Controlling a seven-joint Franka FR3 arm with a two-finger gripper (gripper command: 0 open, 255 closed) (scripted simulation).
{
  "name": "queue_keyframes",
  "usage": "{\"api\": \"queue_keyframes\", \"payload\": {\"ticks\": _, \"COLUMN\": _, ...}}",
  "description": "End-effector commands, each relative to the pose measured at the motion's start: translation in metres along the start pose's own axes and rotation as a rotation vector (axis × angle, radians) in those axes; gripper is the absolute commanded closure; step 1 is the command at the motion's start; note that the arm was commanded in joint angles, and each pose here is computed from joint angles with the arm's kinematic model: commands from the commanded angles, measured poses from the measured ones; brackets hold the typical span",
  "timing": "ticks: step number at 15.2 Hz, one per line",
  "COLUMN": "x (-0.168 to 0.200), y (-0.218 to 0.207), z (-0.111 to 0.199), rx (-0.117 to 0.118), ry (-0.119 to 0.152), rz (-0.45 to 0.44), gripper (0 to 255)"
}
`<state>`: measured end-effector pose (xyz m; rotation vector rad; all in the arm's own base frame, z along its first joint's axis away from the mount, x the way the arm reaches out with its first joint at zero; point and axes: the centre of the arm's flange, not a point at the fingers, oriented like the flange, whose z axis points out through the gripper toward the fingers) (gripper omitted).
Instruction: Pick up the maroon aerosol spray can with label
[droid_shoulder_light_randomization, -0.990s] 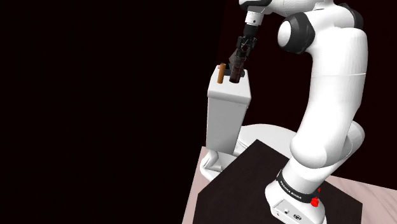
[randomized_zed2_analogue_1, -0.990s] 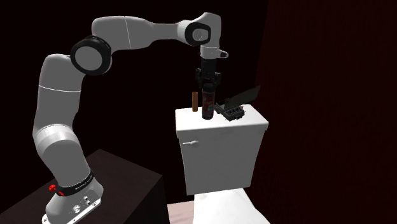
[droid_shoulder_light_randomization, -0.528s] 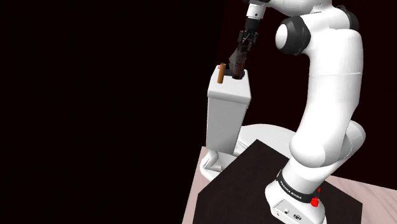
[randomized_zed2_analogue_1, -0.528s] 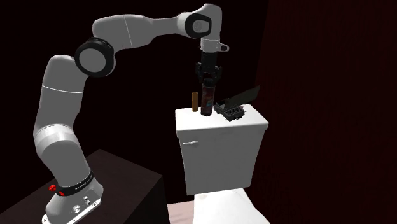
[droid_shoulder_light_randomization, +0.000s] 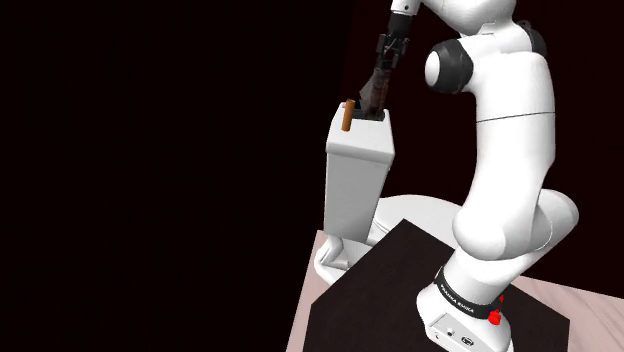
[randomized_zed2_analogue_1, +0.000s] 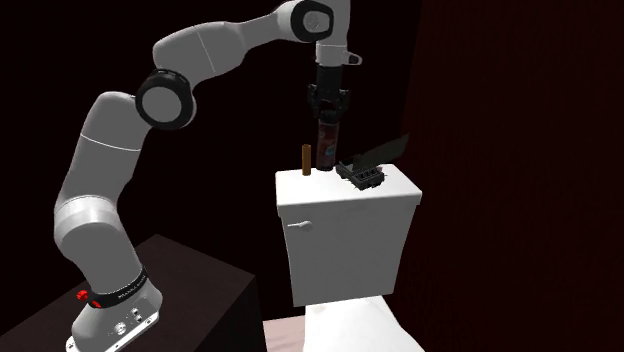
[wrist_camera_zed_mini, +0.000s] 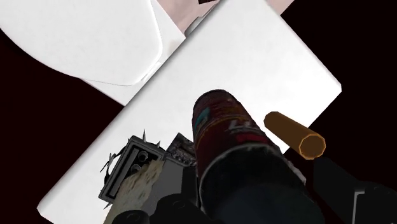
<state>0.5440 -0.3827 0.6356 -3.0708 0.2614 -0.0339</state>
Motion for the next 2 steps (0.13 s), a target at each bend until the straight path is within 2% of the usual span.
{"api": "queue_keyframes", "payload": {"ticks": 1, "x": -0.0009, "y": -0.0015, "z": -0.0065, "rx": 0.000, "ry": 0.000, "rz": 0.000, "gripper": 255}}
{"api": "queue_keyframes", "payload": {"ticks": 2, "x": -0.0010, "y": -0.0016, "z": -0.0064, "rx": 0.000, "ry": 0.000, "rz": 0.000, "gripper": 255}}
